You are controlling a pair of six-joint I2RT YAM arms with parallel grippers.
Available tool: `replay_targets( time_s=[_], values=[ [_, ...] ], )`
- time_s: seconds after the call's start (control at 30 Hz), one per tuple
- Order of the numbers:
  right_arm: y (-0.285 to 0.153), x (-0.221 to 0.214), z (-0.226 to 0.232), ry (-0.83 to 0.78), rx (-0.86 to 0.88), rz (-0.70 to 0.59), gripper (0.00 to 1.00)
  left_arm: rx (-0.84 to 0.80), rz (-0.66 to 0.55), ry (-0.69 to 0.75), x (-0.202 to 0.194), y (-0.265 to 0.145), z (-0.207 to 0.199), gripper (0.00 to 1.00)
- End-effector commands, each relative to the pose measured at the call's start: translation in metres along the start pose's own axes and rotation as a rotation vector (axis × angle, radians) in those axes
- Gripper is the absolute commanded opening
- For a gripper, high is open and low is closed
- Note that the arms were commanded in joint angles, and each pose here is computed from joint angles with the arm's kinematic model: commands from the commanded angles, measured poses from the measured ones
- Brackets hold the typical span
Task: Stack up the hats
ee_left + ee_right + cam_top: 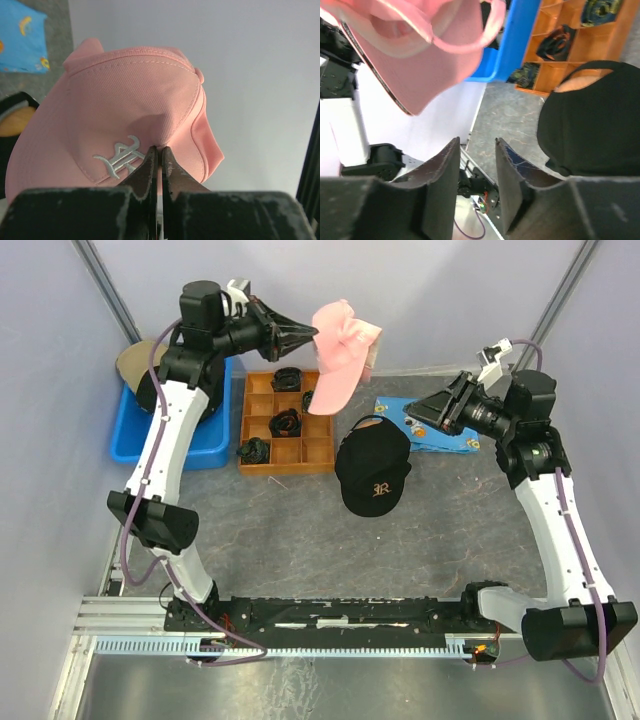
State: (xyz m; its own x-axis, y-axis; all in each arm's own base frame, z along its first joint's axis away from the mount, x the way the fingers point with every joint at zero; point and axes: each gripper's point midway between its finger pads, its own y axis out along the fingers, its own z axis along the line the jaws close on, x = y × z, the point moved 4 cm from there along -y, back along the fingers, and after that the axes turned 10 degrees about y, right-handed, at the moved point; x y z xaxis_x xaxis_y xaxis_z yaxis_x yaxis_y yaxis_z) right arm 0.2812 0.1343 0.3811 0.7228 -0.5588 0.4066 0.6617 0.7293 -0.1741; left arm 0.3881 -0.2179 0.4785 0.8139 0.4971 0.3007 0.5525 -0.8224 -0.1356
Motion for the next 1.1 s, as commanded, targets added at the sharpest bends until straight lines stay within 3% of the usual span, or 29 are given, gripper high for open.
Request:
replay_targets(
  time_s=[0.0, 0.07, 0.3, 0.37, 0.4, 0.5, 0.63, 0.7, 0.77, 0.87, 1.07],
  values=[
    [0.007, 0.004, 0.026, 0.106, 0.193, 0.033, 0.5, -0.185, 0.051, 0.031, -0.028, -0.016, -0.055, 0.03],
    [0.009, 0.007, 0.03, 0.171, 0.237, 0.038, 0.55, -0.213, 0.073, 0.028, -0.036, -0.014, -0.06, 0.03],
    [0.006, 0.011, 0.043, 0.427, 0.416, 0.084, 0.54, -0.289, 0.148, 0.065, -0.052, -0.008, -0.066, 0.03],
    [0.002, 0.012, 0.049, 0.478, 0.489, 0.107, 0.43, -0.302, 0.154, 0.086, -0.054, -0.007, -0.064, 0.03],
    [0.0, 0.012, 0.05, 0.492, 0.498, 0.115, 0.31, -0.298, 0.155, 0.094, -0.053, -0.005, -0.06, 0.03],
    [-0.005, 0.005, 0.051, 0.455, 0.433, 0.11, 0.12, -0.286, 0.152, 0.103, -0.053, 0.0, -0.051, 0.03],
    [-0.006, -0.002, 0.052, 0.418, 0.356, 0.127, 0.06, -0.307, 0.139, 0.074, -0.055, 0.002, -0.046, 0.03],
    [-0.007, 0.0, 0.056, 0.426, 0.361, 0.123, 0.13, -0.311, 0.147, 0.077, -0.057, 0.003, -0.046, 0.03],
    [-0.009, 0.001, 0.06, 0.435, 0.37, 0.118, 0.33, -0.313, 0.154, 0.085, -0.059, 0.003, -0.045, 0.03],
    [-0.011, 0.002, 0.063, 0.478, 0.389, 0.118, 0.48, -0.319, 0.159, 0.096, -0.061, 0.004, -0.046, 0.03],
    [-0.009, 0.013, 0.064, 0.649, 0.467, 0.104, 0.52, -0.341, 0.18, 0.127, -0.069, 0.004, -0.05, 0.03]
  ],
)
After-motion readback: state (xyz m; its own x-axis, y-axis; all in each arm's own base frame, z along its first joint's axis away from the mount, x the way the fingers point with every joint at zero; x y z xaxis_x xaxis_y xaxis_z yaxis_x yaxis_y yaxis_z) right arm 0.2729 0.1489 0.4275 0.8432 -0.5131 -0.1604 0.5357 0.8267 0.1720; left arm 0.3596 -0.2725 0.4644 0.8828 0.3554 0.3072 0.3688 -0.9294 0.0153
